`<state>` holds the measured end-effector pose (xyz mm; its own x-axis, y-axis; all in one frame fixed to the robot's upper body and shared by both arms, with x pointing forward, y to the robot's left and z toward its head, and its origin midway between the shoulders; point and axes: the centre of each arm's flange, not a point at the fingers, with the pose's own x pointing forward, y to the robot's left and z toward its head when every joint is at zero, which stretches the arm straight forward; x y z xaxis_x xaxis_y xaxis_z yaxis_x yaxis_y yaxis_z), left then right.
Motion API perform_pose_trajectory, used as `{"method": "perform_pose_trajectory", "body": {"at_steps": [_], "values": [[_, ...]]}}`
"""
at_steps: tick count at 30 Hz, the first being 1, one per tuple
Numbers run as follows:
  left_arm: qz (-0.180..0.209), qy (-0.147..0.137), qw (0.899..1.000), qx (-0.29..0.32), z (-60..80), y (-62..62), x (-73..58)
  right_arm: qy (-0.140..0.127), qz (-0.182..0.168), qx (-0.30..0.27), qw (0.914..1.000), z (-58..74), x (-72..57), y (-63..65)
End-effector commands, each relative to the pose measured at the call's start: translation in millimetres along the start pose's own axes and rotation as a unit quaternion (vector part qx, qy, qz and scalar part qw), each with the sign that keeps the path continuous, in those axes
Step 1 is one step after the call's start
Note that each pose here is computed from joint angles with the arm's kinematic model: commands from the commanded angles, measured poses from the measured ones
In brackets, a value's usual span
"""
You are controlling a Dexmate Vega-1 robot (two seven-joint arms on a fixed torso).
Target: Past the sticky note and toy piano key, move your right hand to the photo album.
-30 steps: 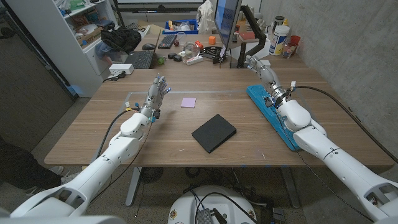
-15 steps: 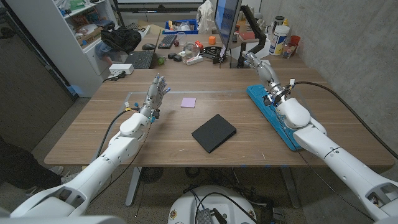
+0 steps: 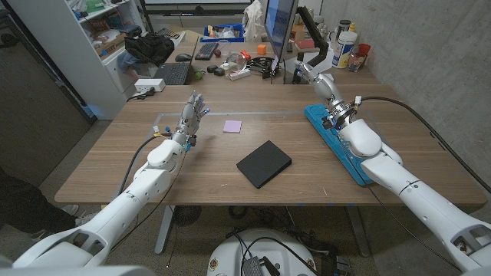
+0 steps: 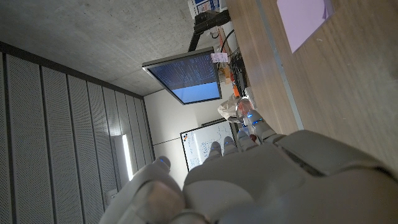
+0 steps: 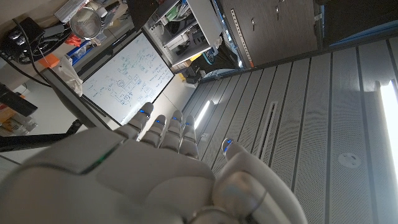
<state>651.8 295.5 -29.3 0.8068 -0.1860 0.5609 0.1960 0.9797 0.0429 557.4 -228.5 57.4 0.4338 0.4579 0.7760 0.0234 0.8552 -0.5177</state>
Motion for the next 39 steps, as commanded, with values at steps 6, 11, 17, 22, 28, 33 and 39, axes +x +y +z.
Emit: {"method": "perform_pose_trajectory", "body": {"at_steps": [6, 11, 17, 22, 28, 33, 39], "values": [[0.000, -0.004, 1.000, 0.002, 1.8, 3.5, -1.8, -0.040, 0.015, -0.030, 0.9986, 20.5, 5.2, 9.3], [0.000, -0.004, 1.000, 0.001, 1.7, 3.6, -2.6, -0.054, 0.021, -0.040, 0.9975, 27.6, 5.9, 13.3], [0.001, -0.005, 1.000, 0.002, 1.9, 3.9, -2.9, -0.064, 0.028, -0.047, 0.9964, 32.2, 6.2, 16.9], [0.001, -0.004, 1.000, 0.001, 1.8, 4.3, -2.6, -0.079, 0.031, -0.058, 0.9947, 38.3, 5.0, 19.6], [-0.001, -0.003, 1.000, 0.001, 1.3, 4.0, -1.4, -0.091, 0.031, -0.080, 0.9922, 44.0, 4.6, 21.1], [-0.002, -0.003, 1.000, -0.001, 0.5, 3.0, -0.9, -0.093, 0.033, -0.097, 0.9905, 44.8, 3.9, 23.0], [-0.002, -0.003, 1.000, -0.001, 0.1, 3.3, -0.6, -0.101, 0.038, -0.113, 0.9877, 48.6, 3.8, 26.1]]}}
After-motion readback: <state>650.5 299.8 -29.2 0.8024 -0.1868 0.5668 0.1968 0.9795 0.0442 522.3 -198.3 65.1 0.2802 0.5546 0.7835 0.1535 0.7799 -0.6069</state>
